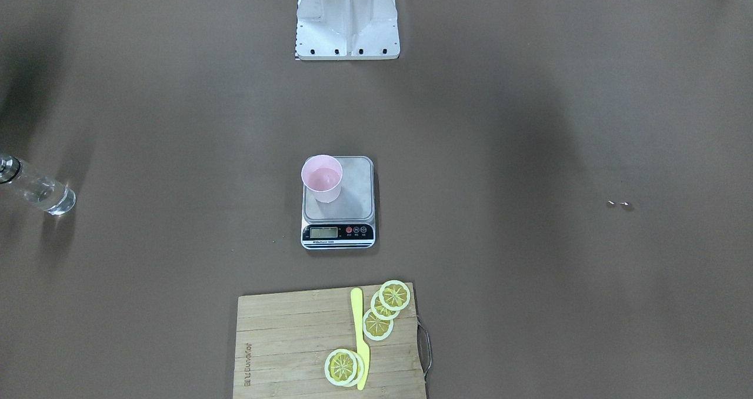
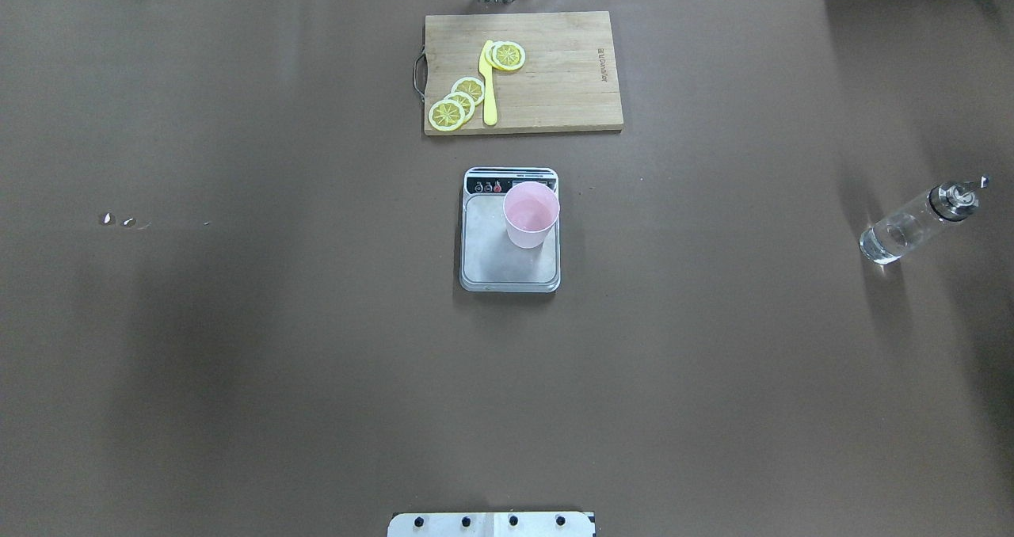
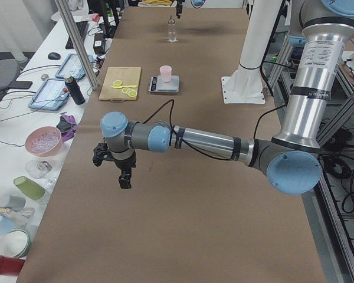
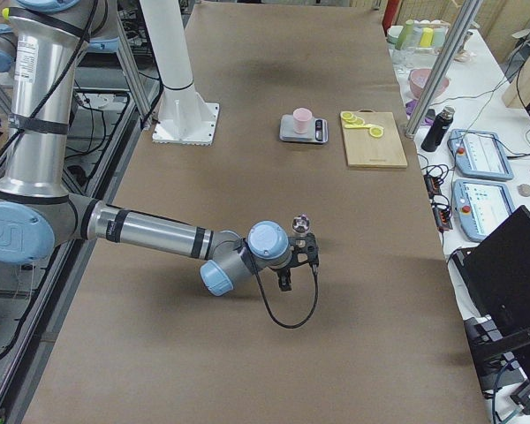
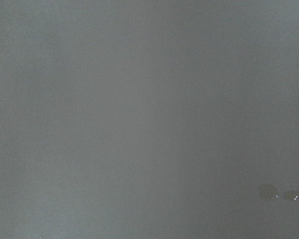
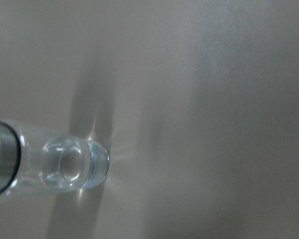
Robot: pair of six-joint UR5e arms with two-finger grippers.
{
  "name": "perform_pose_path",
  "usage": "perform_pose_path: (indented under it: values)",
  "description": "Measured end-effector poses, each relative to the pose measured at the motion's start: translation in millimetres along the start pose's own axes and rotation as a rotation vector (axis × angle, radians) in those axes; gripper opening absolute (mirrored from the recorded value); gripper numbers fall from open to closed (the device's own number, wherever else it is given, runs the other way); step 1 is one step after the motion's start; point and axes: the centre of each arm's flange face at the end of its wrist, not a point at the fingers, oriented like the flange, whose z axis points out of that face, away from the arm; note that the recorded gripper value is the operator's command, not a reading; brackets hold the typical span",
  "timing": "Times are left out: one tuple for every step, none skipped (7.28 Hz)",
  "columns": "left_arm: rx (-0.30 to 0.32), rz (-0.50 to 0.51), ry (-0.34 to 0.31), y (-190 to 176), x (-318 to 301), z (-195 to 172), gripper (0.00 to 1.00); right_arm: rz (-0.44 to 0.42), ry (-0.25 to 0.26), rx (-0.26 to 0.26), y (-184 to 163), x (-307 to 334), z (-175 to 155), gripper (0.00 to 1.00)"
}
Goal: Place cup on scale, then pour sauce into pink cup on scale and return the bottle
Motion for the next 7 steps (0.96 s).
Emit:
perform_pose_path:
  values:
    - [0.002, 0.002, 0.000, -0.8, 1.2, -0.8, 0.98, 0.029, 0.041, -0.001, -29.6, 0.3, -8.4, 1.00]
    - [0.003, 0.004, 0.001, -1.3, 2.2, -1.4, 0.98, 0.043, 0.081, -0.008, -58.0, 2.5, -18.0, 1.00]
    - [0.003, 0.005, 0.001, -1.8, 2.8, -1.8, 0.98, 0.051, 0.109, -0.021, -81.2, 8.9, -28.0, 1.00]
    - [0.003, 0.006, 0.001, -2.2, 2.9, -1.9, 0.98, 0.060, 0.135, -0.032, -103.3, 20.1, -38.9, 1.00]
    - [0.003, 0.005, 0.001, -2.3, 3.0, -2.0, 0.98, 0.066, 0.172, -0.040, -127.6, 31.6, -48.8, 1.00]
    - [0.002, 0.005, 0.000, -2.3, 3.1, -2.2, 0.98, 0.068, 0.210, -0.053, -147.7, 38.8, -55.5, 1.00]
    - [0.001, 0.004, 0.000, -2.2, 3.2, -2.3, 0.98, 0.068, 0.232, -0.071, -157.1, 43.3, -57.7, 1.00]
